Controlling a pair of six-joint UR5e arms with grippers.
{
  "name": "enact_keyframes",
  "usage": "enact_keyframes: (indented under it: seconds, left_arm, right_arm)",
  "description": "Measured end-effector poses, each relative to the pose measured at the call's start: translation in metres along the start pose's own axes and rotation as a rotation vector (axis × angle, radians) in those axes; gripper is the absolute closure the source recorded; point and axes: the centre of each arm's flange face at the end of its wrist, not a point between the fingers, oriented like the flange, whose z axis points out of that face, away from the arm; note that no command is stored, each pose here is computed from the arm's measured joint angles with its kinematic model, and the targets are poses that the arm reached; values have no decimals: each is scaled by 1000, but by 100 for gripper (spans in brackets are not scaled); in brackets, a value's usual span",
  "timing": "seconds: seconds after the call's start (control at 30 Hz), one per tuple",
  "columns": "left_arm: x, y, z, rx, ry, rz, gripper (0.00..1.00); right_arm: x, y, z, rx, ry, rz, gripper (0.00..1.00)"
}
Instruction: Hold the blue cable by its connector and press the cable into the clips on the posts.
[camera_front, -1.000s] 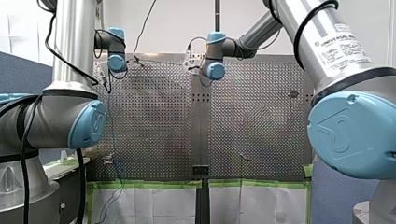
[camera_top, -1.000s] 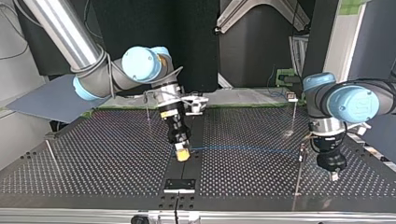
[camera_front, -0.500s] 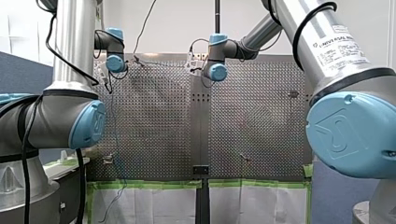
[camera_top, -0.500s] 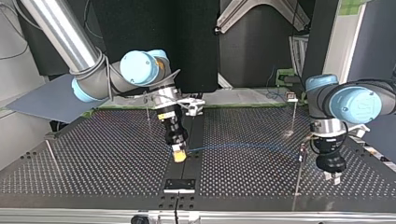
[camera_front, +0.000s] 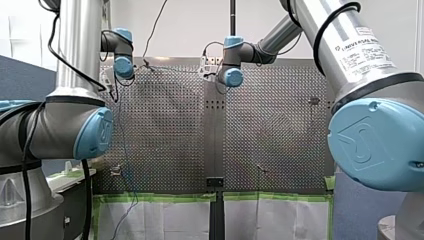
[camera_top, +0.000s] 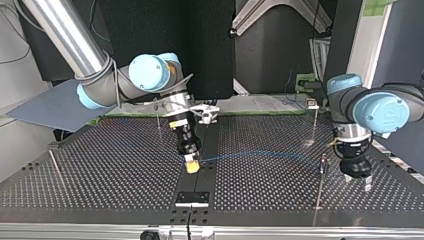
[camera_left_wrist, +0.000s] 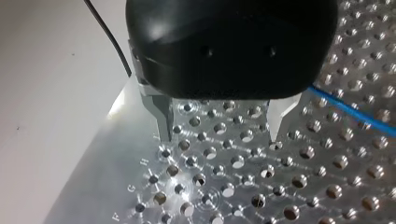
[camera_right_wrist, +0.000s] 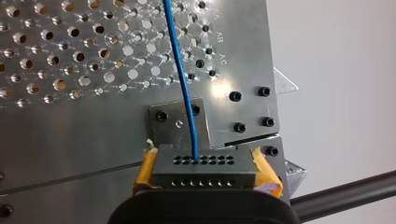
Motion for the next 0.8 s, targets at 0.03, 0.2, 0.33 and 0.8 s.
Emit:
enact_keyframes:
  seconds: [0.03,0.2,0.33,0.8]
  left_arm:
    - [-1,0,-3,0,6,1,1]
    - [-2,-1,-28,19,66,-5,1]
    - [-1,-3,-50,42,118,-14,1]
    - [6,-5,-118,119,266,-42,1]
  right_arm:
    - [0,0,0,0,-1,0,100]
    - [0,0,0,0,-2,1,100]
    - [-1,1,0,-1,-3,2,100]
    - [-1,-1,-1,1,-9,3,100]
